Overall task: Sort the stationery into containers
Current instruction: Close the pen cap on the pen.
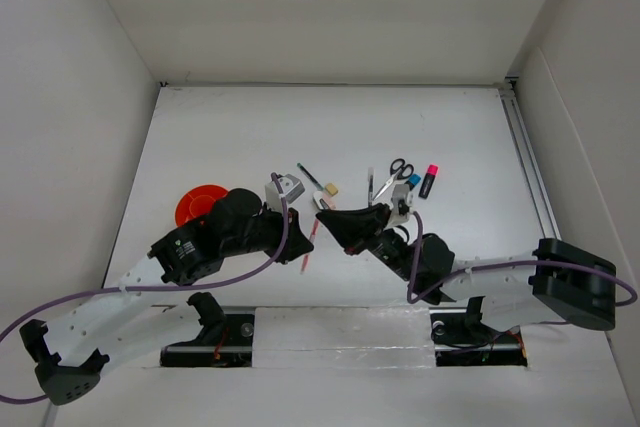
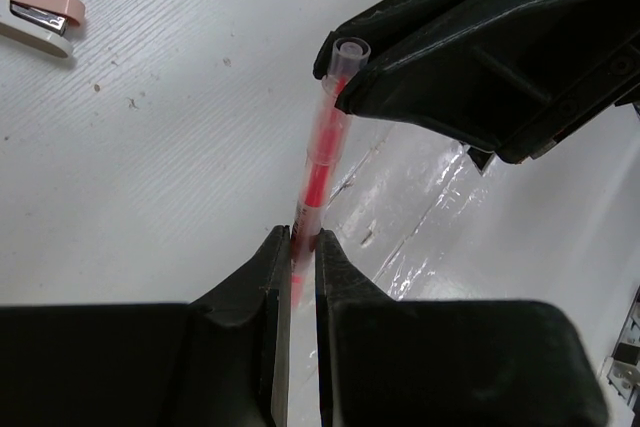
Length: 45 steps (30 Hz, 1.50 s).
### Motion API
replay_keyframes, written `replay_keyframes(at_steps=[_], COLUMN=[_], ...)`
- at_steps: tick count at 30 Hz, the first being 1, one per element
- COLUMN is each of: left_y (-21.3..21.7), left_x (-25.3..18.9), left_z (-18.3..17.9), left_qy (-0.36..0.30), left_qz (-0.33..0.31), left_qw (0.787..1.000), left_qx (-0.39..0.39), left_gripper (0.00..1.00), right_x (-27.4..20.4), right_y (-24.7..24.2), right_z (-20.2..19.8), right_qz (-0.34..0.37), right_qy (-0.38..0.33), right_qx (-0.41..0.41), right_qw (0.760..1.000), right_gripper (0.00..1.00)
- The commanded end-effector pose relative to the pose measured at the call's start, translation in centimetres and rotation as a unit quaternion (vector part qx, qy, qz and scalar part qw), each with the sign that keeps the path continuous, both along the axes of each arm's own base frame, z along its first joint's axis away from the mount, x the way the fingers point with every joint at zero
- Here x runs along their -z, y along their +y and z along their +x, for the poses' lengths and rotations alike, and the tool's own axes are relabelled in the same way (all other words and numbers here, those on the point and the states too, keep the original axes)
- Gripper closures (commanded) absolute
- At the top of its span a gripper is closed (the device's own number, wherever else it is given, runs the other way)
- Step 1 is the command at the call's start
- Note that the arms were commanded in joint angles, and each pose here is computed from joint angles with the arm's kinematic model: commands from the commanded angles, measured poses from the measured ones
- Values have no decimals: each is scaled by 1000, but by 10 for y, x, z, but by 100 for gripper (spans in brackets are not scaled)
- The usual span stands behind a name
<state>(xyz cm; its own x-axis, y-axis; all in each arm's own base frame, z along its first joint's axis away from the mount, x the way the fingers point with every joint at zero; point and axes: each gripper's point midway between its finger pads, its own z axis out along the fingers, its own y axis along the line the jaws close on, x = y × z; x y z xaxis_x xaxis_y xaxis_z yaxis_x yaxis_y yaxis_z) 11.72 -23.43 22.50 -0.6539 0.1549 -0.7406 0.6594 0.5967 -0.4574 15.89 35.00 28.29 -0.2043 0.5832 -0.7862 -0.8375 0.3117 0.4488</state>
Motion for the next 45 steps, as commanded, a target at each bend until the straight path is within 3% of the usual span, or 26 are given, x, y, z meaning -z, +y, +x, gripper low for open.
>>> replay_keyframes(at_steps=[1,5,22,27,30,32,34,42,45], left_y=[-15,-15,-16,-14,-13,-11,-10,-2,18], left_x=[-88,-88,-86,-86,-82,-77,-71,-64,-57], left_z=[33,33,28,31,37,41,47,68,87], left_qy=[-112,-112,-116,-119,-114,-108,-105,-105,-110], left_qz=[-134,-134,-133,-131,-122,-114,-102,-74,-42], left_qw=[984,984,984,984,984,985,986,981,968], left_qx=[-45,-45,-29,-37,-55,-70,-83,-143,-220], left_gripper=[100,100,100,100,100,100,100,100,100], right_x=[77,72,35,26,17,16,7,-13,-19], right_y=[24,30,35,30,23,17,6,-36,-60], right_z=[-36,-36,-31,-28,-25,-21,-16,-16,-15], right_qz=[-139,-138,-113,-108,-100,-94,-79,-63,-55], right_qy=[7,9,6,9,11,21,31,34,37], right_qx=[-85,-91,-83,-69,-57,-42,-22,18,42], right_qw=[987,986,990,992,993,994,996,997,997], right_gripper=[100,99,56,51,35,35,18,17,17])
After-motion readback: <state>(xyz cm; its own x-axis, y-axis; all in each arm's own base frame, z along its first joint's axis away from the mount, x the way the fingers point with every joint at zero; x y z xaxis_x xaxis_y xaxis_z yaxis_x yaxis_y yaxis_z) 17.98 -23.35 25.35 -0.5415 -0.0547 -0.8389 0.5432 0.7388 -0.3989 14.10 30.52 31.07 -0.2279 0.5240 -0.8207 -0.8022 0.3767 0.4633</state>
